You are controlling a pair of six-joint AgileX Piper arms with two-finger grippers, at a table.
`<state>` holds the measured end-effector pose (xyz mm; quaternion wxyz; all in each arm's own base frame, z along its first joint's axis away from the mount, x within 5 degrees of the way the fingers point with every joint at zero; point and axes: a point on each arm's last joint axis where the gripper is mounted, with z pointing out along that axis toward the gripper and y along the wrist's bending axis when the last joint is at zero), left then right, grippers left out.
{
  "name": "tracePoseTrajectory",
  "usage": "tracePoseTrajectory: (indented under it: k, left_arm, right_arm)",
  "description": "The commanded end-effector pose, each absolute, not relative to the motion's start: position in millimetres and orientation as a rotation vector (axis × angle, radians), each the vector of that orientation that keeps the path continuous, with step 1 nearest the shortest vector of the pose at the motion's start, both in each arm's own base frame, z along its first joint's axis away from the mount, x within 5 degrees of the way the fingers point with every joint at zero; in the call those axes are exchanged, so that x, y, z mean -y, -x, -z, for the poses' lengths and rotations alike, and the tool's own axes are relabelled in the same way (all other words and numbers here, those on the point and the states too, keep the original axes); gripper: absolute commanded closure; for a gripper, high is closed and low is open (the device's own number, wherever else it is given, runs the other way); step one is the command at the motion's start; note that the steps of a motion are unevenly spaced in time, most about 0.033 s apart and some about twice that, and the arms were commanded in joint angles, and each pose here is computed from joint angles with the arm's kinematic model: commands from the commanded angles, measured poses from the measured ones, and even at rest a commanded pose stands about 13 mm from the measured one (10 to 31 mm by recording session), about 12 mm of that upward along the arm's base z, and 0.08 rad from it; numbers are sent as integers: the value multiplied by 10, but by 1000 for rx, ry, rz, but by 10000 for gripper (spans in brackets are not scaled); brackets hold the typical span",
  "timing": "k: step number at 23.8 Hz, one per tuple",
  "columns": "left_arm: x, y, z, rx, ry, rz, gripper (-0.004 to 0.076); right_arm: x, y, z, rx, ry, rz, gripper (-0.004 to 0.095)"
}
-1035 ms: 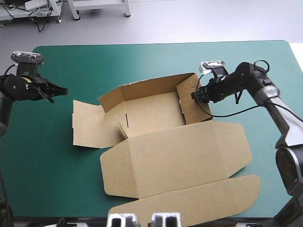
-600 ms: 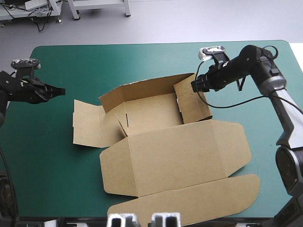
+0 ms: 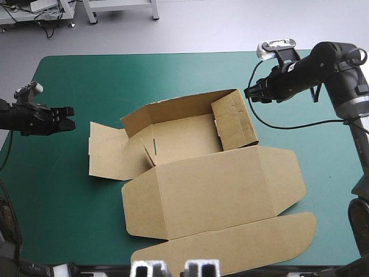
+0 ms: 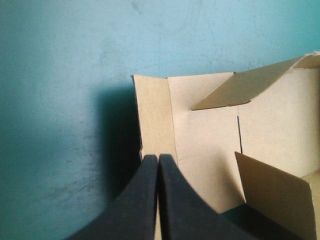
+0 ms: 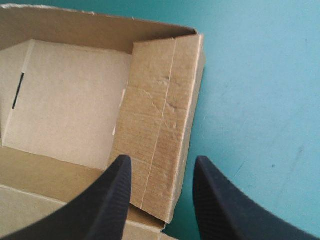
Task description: Fold the box
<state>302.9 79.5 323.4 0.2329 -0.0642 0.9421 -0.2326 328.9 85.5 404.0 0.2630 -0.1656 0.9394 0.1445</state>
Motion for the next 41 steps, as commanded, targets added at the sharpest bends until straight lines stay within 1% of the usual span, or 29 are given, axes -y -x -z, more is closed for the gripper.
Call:
tracePoseTrajectory:
  k: [1,4,6,8,15,20,24,26,30,32,33,34,35,38,39,40,41]
  left_arm:
    - [-726,-3006,-3493,-2474,162,689,733]
    - [-715,-3001,-3496,-2477,183,714,733]
    - [-713,-3000,-3497,-2475,156,709,733]
    - [-713,-3000,-3497,-2475,156,709,733]
    - [-714,-3001,-3497,-2474,156,708,733]
    - [-714,-3001,-3497,-2474,156,708,733]
    - [-714,-3001,-3497,-2474,156,708,733]
    - [-714,-3001,-3497,-2474,156,708,733]
    - [-715,-3003,-3498,-2472,158,706,733]
    - [-724,-3014,-3501,-2461,163,693,733]
    - [-729,-3020,-3502,-2455,157,683,733]
    - [-729,-3020,-3502,-2453,140,677,733]
    - [-725,-3016,-3501,-2455,109,672,733]
    - [-741,-3035,-3507,-2434,84,637,733]
    - [-800,-3075,-3519,-2391,113,570,733]
    - [-846,-3090,-3533,-2361,143,550,733]
    - [-948,-3103,-3556,-2307,205,536,733]
  right_arm:
    - [-877,-3329,-4007,-2503,464,-417,540]
    - [-914,-3525,-3749,-2561,500,-416,540]
    - [-964,-3635,-3586,-2594,508,-466,540]
    - [-994,-3722,-3449,-2617,520,-490,540]
    - [-1024,-3888,-3153,-2673,541,-495,540]
    - [-1049,-3933,-3088,-2680,516,-529,540]
    - [-1052,-3961,-3098,-2651,500,-523,548]
    - [-1052,-3974,-3102,-2639,493,-519,584]
    - [-1052,-3966,-3099,-2647,497,-522,617]
    - [-1049,-3962,-3097,-2651,500,-519,668]
    - [-1048,-3962,-3097,-2652,501,-517,784]
    - [-1048,-3962,-3097,-2652,501,-517,872]
    - [-1049,-3962,-3097,-2652,497,-520,917]
    - [-1047,-3939,-3118,-2658,502,-523,921]
    - [-1042,-3899,-3179,-2657,492,-527,921]
    - [-1038,-3871,-3222,-2654,493,-529,921]
    - [-1024,-3802,-3352,-2627,484,-526,921]
